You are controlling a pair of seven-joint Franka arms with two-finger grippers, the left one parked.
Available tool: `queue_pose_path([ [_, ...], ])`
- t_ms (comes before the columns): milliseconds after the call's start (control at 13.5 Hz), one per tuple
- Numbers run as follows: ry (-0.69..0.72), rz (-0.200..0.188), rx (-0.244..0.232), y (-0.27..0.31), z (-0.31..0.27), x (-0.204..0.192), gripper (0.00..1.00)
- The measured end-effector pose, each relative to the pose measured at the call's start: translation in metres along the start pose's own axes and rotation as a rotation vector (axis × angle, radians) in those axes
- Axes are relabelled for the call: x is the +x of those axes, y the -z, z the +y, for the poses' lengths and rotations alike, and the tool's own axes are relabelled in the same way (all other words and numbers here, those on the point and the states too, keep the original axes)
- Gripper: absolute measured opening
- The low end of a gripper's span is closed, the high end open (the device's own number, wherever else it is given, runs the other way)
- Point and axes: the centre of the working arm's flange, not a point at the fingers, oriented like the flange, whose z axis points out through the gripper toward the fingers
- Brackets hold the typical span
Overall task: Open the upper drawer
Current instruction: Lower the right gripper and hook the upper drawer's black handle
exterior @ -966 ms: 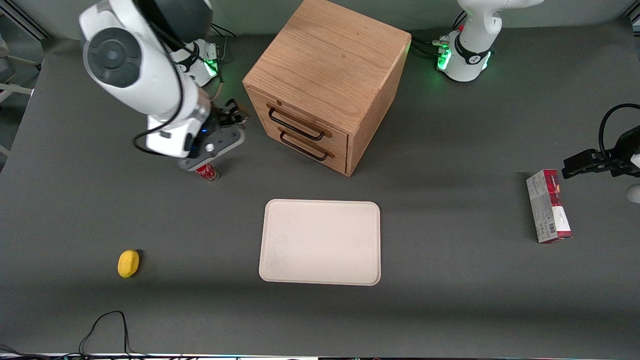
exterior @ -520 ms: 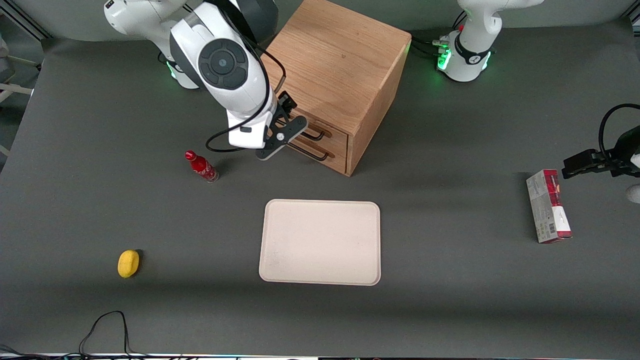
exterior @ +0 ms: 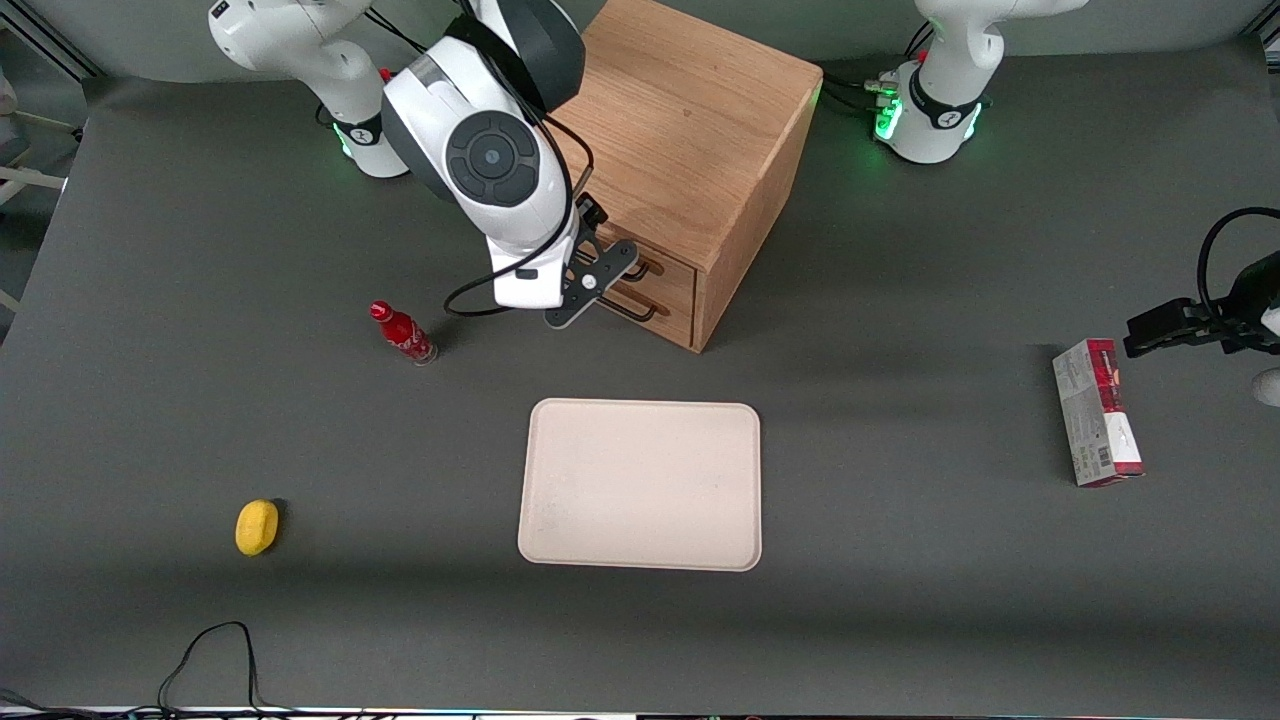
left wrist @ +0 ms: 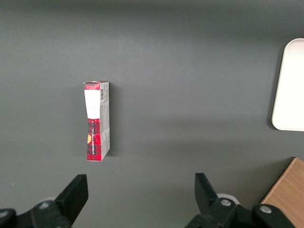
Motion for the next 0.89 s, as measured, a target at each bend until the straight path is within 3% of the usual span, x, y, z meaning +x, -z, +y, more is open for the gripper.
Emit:
queue_pose_path([
  [297,0.06,-0.023,0.002,-0.015,0.006,0.007,1.0],
  [891,0.101,-0.032,0.004,-0.027,0.014,0.014,1.0],
])
